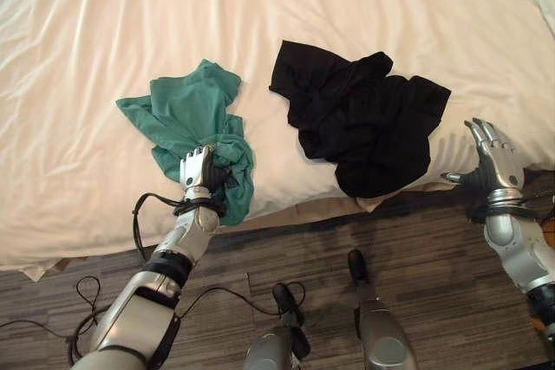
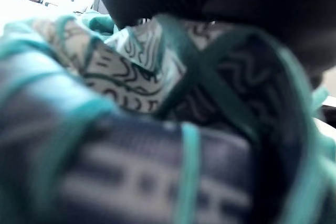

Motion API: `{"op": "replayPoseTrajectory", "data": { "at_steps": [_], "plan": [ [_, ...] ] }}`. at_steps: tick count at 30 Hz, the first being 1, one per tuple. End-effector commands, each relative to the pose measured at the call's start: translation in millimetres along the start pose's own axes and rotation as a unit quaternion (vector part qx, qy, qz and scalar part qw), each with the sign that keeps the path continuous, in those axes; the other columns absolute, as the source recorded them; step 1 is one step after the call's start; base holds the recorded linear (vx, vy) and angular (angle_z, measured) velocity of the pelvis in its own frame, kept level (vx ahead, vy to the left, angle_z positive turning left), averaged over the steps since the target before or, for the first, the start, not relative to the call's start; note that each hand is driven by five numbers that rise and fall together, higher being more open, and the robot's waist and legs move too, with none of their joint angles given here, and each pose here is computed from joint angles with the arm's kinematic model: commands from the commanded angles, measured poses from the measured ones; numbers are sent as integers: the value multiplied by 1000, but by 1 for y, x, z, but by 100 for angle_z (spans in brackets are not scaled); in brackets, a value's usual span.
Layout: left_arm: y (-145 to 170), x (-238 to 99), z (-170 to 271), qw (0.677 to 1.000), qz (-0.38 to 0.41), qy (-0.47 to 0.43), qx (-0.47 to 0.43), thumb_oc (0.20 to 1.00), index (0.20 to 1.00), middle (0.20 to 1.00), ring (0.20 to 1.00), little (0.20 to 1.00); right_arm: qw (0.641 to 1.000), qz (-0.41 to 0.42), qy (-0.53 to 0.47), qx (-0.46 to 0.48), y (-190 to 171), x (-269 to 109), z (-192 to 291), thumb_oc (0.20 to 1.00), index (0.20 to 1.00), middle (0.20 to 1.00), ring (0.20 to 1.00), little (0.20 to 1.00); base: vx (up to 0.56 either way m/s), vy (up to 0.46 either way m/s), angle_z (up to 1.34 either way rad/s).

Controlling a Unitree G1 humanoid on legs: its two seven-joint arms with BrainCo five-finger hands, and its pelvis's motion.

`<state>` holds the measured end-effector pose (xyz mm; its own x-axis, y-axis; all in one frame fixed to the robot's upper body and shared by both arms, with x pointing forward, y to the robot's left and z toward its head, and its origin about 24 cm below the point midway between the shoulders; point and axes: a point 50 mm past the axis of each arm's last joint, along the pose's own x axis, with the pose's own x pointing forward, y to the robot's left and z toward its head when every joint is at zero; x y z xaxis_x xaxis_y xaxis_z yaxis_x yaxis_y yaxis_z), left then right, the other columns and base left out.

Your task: Tidy up the quilt and then pick up the clothes from the bed and put them into the laundry hamper.

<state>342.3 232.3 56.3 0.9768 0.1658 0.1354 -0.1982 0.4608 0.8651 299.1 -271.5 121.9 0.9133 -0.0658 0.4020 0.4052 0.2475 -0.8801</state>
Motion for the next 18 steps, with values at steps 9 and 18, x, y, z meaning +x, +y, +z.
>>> {"op": "replayPoseTrajectory", "data": {
  "at_steps": [9,18],
  "plan": [
    [-73,-80,-46,980,-150,108,-67,200,200,200,200,200,999,11,-30,-25,3,61,31,1000,1000,1000,1000,1000,-6,-41,14],
    [-73,-90,-8,972,-171,11,-162,200,200,200,200,200,987,103,110,-63,32,75,-2,1000,1000,1000,1000,1000,-8,-42,30]
  ]
}}
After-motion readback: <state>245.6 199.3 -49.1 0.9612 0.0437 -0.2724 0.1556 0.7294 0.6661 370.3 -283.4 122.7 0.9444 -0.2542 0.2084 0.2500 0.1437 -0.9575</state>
